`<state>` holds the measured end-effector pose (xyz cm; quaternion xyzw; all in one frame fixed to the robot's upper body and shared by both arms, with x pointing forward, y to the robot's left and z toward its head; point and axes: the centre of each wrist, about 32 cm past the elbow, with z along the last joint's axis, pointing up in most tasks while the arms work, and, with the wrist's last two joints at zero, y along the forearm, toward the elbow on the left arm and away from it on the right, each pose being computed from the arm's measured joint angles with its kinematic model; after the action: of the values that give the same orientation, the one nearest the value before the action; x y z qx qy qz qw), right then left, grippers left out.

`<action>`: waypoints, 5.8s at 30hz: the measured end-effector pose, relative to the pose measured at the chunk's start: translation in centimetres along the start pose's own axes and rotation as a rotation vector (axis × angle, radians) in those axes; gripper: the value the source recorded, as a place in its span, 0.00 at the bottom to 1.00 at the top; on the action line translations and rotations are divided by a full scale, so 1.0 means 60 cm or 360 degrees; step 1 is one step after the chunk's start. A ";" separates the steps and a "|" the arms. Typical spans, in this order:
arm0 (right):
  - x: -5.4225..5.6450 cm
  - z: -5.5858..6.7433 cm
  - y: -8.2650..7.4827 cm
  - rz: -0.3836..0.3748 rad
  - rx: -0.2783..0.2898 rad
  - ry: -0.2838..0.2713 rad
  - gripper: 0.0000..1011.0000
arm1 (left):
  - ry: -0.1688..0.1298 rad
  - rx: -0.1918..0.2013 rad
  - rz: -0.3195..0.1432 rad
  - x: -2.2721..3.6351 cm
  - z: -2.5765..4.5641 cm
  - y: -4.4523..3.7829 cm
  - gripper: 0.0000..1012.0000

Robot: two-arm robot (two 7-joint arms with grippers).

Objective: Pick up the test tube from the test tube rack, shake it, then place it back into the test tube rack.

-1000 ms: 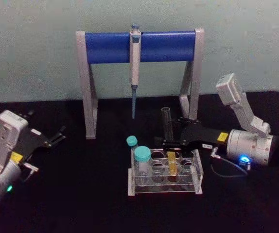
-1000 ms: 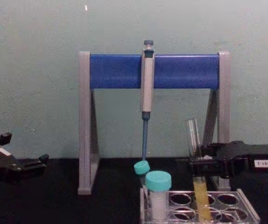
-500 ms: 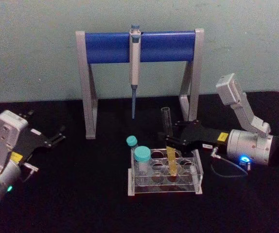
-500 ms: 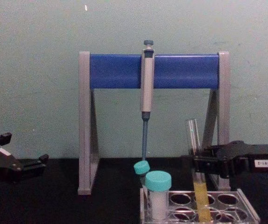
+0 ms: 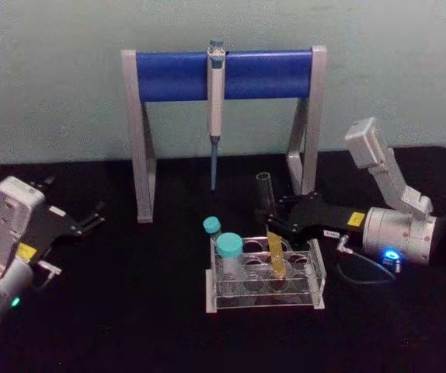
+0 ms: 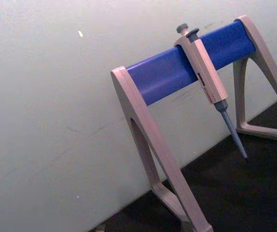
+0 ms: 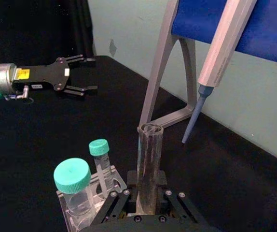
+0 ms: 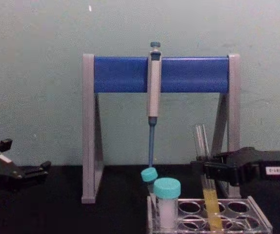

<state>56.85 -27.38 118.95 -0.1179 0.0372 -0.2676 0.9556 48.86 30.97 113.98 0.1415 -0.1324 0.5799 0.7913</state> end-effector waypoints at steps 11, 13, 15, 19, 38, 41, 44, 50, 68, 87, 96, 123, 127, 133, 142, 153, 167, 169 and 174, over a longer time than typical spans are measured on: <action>-0.005 -0.004 -0.001 0.0003 0.0047 -0.0045 0.23 | 0.0000 0.0000 0.0000 0.0000 0.000 0.000 1.00; -0.006 -0.005 -0.001 0.0004 0.0068 -0.0060 0.23 | 0.0000 0.0000 0.0000 0.0000 0.000 0.000 1.00; -0.008 -0.007 -0.003 0.0004 0.0094 -0.0077 0.23 | 0.0000 0.0000 0.0000 0.0000 0.000 0.000 1.00; -0.013 -0.013 -0.008 -0.0007 0.0139 -0.0091 0.23 | 0.0000 0.0000 0.0000 0.0000 0.000 0.000 1.00; -0.025 -0.008 -0.029 -0.0070 0.0399 -0.0137 0.23 | 0.0000 0.0000 0.0000 0.0000 0.000 0.000 1.00; -0.025 -0.001 -0.028 -0.0067 0.0438 -0.0150 0.23 | 0.0000 0.0000 0.0000 0.0000 0.000 0.000 1.00; -0.023 0.007 -0.026 -0.0066 0.0470 -0.0162 0.23 | 0.0000 0.0000 0.0000 0.0000 0.000 0.000 1.00; -0.017 0.019 -0.014 -0.0080 0.0521 -0.0167 0.23 | 0.0000 0.0000 0.0000 0.0000 0.000 0.000 1.00; -0.008 0.023 -0.012 -0.0148 0.0517 -0.0185 0.23 | 0.0000 0.0000 0.0000 0.0000 0.000 0.000 1.00; -0.052 0.018 -0.066 -0.0095 0.0412 -0.0110 0.23 | 0.0000 0.0000 0.0000 0.0000 0.000 0.000 1.00; -0.040 0.023 -0.020 -0.0004 0.0485 -0.0098 0.23 | 0.0000 0.0000 0.0000 0.0000 0.000 0.000 1.00; -0.019 0.026 -0.009 -0.0198 0.0489 -0.0145 0.23 | 0.0000 0.0000 0.0000 0.0000 0.000 0.000 1.00; -0.020 0.027 -0.012 -0.0211 0.0487 -0.0152 0.23 | 0.0000 0.0000 0.0000 0.0000 0.000 0.000 1.00; -0.026 0.026 -0.028 -0.0252 0.0471 -0.0159 0.23 | 0.0000 0.0000 0.0000 0.0000 0.000 0.000 1.00; -0.055 0.020 -0.067 -0.0285 0.0417 -0.0143 0.23 | 0.0000 0.0000 0.0000 0.0000 0.000 0.000 1.00; -0.078 0.020 -0.047 -0.0091 0.0429 -0.0098 0.23 | 0.0000 0.0000 0.0000 0.0000 0.000 0.000 1.00; -0.029 0.032 0.001 -0.0101 0.0461 -0.0116 0.23 | 0.0000 0.0000 0.0000 0.0000 0.000 0.000 1.00; -0.024 0.032 -0.002 -0.0127 0.0460 -0.0116 0.23 | 0.0000 0.0000 0.0000 0.0000 0.000 0.000 1.00; -0.019 0.029 -0.012 -0.0176 0.0455 -0.0116 0.23 | 0.0000 0.0000 0.0000 0.0000 0.000 0.000 1.00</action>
<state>55.75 -26.99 120.83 0.0077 -0.0425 -0.3178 0.9472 48.86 30.97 113.98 0.1415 -0.1325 0.5799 0.7913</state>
